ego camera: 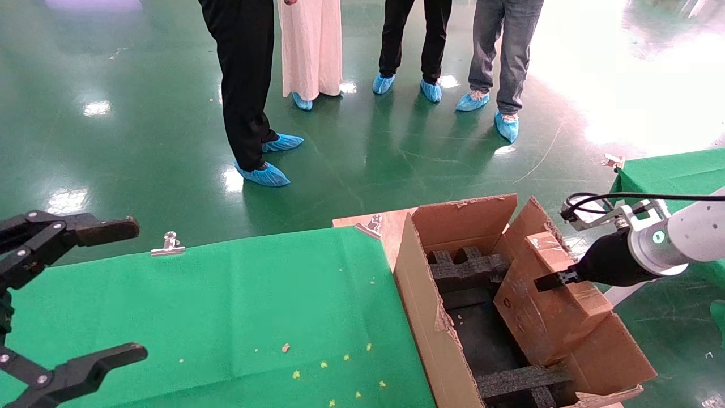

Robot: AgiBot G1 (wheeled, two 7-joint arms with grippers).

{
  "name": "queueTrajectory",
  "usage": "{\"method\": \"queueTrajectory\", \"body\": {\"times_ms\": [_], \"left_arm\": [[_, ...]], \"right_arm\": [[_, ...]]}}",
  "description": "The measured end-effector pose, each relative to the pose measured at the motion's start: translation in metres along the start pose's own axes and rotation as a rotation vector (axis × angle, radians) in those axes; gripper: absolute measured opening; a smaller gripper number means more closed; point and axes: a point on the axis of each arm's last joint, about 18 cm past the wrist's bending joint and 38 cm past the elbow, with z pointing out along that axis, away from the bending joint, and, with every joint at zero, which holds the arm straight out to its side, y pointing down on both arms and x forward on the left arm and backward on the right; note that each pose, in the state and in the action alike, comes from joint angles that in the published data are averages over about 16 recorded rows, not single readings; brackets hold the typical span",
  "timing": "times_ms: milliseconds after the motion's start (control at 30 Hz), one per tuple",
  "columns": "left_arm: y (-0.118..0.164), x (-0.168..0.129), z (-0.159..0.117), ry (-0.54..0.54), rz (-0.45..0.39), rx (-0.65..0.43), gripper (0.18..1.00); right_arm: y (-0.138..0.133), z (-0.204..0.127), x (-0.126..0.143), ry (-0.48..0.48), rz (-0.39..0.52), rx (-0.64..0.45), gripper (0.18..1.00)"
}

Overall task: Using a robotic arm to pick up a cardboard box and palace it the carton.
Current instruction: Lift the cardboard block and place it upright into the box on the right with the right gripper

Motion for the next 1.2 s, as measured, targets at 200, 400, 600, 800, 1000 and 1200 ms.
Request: {"method": "queueTrajectory", "body": {"times_ms": [200, 400, 600, 800, 1000, 1200], "left_arm": [[0.000, 0.000, 0.000, 0.000, 0.000, 0.000, 1.000], [0.000, 0.000, 0.000, 0.000, 0.000, 0.000, 1.000], [0.000, 0.000, 0.000, 0.000, 0.000, 0.000, 1.000], [0.000, 0.000, 0.000, 0.000, 0.000, 0.000, 1.000], [0.000, 0.000, 0.000, 0.000, 0.000, 0.000, 1.000], [0.000, 0.000, 0.000, 0.000, 0.000, 0.000, 1.000]], "right_arm": [[0.003, 0.011, -0.002, 0.002, 0.003, -0.002, 0.320], [0.006, 0.024, -0.005, 0.004, 0.002, -0.007, 0.318], [0.009, 0.038, -0.008, 0.004, -0.001, -0.014, 0.314], [0.006, 0.046, -0.008, 0.008, -0.003, -0.007, 0.306], [0.000, 0.049, -0.007, 0.014, -0.011, 0.005, 0.296], [-0.004, 0.050, -0.006, 0.017, -0.020, 0.013, 0.291]]}}
